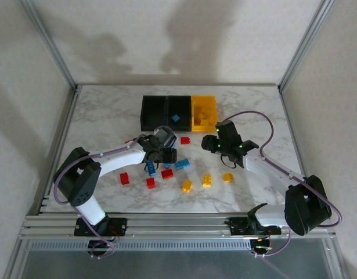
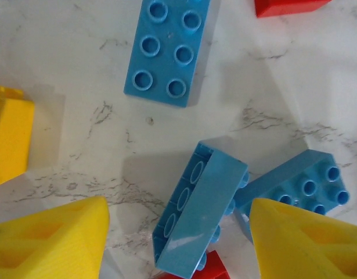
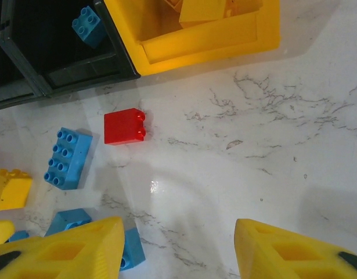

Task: Sort the legos into containers by color
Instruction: Pick up the lego from the center of the table.

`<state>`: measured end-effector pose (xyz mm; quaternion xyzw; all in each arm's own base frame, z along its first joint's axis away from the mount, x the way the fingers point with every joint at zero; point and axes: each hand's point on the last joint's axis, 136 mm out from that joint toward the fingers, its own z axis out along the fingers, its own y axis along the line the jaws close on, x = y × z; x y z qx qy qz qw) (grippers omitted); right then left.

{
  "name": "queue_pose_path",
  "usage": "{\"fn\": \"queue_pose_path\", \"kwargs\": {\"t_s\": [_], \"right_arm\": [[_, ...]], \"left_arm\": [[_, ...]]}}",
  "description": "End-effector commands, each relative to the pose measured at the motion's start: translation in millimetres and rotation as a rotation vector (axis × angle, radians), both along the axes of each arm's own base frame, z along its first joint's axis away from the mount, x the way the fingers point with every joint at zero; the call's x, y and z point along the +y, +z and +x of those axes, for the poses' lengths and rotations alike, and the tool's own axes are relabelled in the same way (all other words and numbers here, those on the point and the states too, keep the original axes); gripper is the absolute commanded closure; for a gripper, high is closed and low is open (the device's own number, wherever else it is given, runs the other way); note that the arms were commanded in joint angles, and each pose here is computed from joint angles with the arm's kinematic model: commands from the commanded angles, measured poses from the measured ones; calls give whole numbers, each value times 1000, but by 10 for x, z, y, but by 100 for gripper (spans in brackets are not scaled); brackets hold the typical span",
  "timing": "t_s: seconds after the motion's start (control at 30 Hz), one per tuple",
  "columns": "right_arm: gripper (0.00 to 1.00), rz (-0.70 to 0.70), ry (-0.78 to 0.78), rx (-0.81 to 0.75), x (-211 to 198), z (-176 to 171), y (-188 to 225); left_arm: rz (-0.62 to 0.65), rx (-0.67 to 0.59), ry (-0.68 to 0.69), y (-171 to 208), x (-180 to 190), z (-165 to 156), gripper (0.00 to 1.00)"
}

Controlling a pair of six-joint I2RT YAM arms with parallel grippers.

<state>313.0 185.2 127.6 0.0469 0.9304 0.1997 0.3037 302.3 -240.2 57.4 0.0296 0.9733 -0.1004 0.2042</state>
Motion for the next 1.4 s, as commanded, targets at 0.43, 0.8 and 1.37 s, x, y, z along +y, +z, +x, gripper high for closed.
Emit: {"fn": "queue_pose_path", "kwargs": {"t_s": [0.43,0.8,1.37], "right_arm": [[48,7,-20,-24,-9,20,-18],[49,18,-6,-21,42,49,-54],[49,22,-18,-19,-13,-27,-63]], "left_arm": [[37,68,-85,-243,-126,15,58],[27,59,-86,-125,-150,37,61],[5,73,-95,-193,-207,-9,49]]}}
